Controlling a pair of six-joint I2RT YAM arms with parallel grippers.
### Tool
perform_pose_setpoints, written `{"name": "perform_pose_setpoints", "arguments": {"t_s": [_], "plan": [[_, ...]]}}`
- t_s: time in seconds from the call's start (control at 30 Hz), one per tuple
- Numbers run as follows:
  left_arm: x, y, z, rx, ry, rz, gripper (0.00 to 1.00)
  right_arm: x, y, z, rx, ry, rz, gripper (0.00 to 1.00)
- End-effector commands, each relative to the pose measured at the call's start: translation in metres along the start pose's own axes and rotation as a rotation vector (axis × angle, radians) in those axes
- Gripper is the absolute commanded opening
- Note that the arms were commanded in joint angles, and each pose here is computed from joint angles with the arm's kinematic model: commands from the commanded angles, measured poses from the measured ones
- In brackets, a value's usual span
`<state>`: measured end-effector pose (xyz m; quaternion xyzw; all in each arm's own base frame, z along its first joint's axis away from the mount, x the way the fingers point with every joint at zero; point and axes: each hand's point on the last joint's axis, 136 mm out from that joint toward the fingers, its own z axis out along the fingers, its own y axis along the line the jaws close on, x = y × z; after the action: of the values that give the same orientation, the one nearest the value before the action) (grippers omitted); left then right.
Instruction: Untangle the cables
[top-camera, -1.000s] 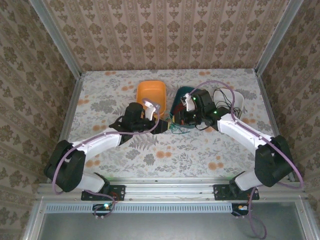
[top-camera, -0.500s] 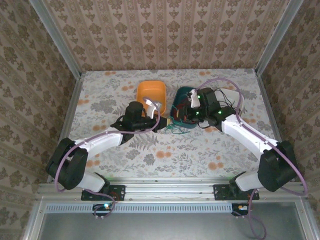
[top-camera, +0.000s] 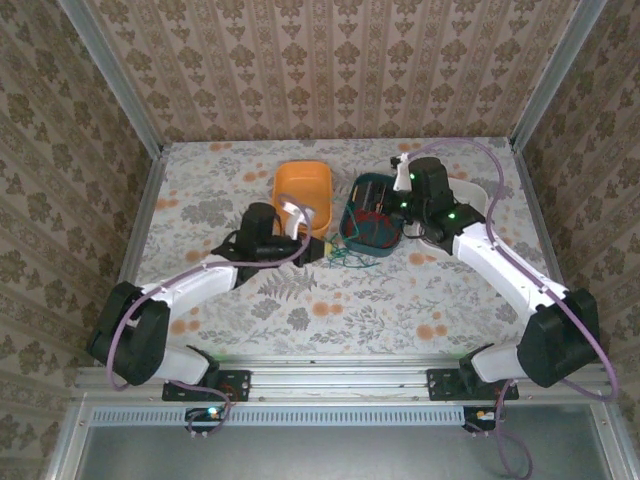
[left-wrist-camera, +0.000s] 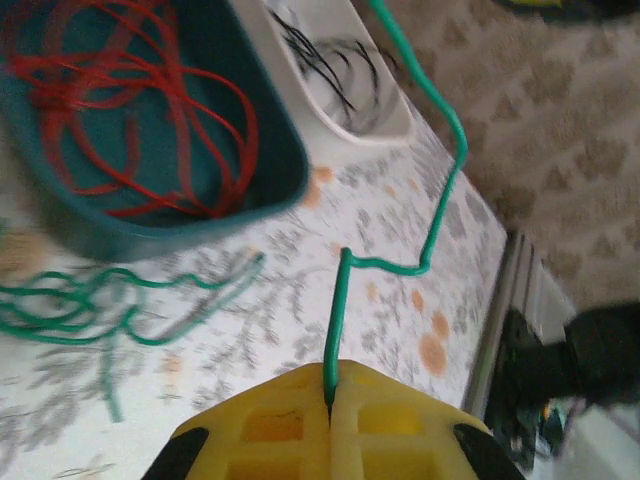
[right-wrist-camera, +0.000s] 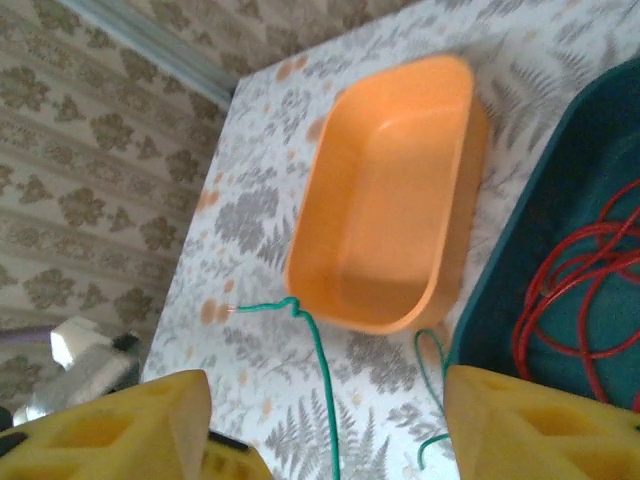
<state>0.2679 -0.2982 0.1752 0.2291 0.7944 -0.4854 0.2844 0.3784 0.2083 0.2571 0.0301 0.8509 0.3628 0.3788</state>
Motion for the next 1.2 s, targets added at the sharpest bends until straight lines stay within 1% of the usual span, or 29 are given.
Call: {"name": "perform_pose_setpoints", "arguments": {"t_s": [0.0,0.03,0.1,0.23,0.3,0.4,0.53,0.57,0.6,0.7,0.77,0.8,0.83,0.9,0.97,1.03,1.1,1.17], "plan": [[-0.047,0.026,-0.029,-0.106,-0.191,-0.081,0.00,-0.024,-0.004,-0.022,0.072,-0.123,-0.022,0.68],[-0.061,0.045,-0.043,-0.167,-0.245,-0.111,0.00,-0.024,-0.006,-0.027,0.091,-0.132,-0.034,0.68],[-0.076,0.066,-0.056,-0.260,-0.285,-0.137,0.00,-0.019,-0.012,-0.030,0.127,-0.118,-0.047,0.68],[-0.093,0.111,-0.061,-0.452,-0.243,-0.154,0.00,-0.006,-0.023,-0.032,0.159,-0.079,-0.054,0.68],[-0.098,0.132,-0.055,-0.503,-0.207,-0.190,0.00,-0.001,-0.026,-0.032,0.174,-0.066,-0.057,0.67],[-0.098,0.161,-0.041,-0.541,-0.153,-0.244,0.00,0.004,-0.032,-0.035,0.203,-0.049,-0.068,0.67],[-0.098,0.184,-0.022,-0.546,-0.109,-0.284,0.00,0.011,-0.032,-0.040,0.221,-0.033,-0.106,0.67],[-0.100,0.184,-0.017,-0.527,-0.099,-0.284,0.00,0.013,-0.032,-0.041,0.227,-0.027,-0.115,0.67],[-0.100,0.184,-0.012,-0.514,-0.085,-0.283,0.07,0.017,-0.032,-0.042,0.233,-0.018,-0.127,0.67],[-0.106,0.175,0.000,-0.494,-0.059,-0.235,0.22,0.026,-0.034,-0.043,0.249,0.000,-0.150,0.67],[-0.110,0.166,0.002,-0.500,-0.045,-0.186,0.35,0.029,-0.036,-0.045,0.256,0.003,-0.154,0.68],[-0.112,0.160,0.002,-0.502,-0.041,-0.156,0.45,0.031,-0.037,-0.045,0.258,0.004,-0.154,0.67],[-0.113,0.152,0.001,-0.506,-0.033,-0.125,0.53,0.031,-0.037,-0.046,0.258,0.003,-0.156,0.68],[-0.113,0.135,-0.002,-0.521,-0.012,-0.046,0.63,0.031,-0.038,-0.047,0.263,-0.004,-0.159,0.68],[-0.105,0.118,-0.005,-0.550,0.026,0.041,0.69,0.031,-0.040,-0.048,0.272,-0.009,-0.163,0.68],[-0.083,0.095,0.003,-0.548,0.103,0.125,0.73,0.031,-0.042,-0.048,0.283,-0.010,-0.166,0.67],[-0.060,0.084,0.008,-0.563,0.170,0.160,0.74,0.030,-0.048,-0.048,0.310,-0.016,-0.159,0.67],[-0.034,0.079,0.015,-0.591,0.231,0.166,0.74,0.029,-0.056,-0.049,0.339,-0.027,-0.143,0.67]]}}
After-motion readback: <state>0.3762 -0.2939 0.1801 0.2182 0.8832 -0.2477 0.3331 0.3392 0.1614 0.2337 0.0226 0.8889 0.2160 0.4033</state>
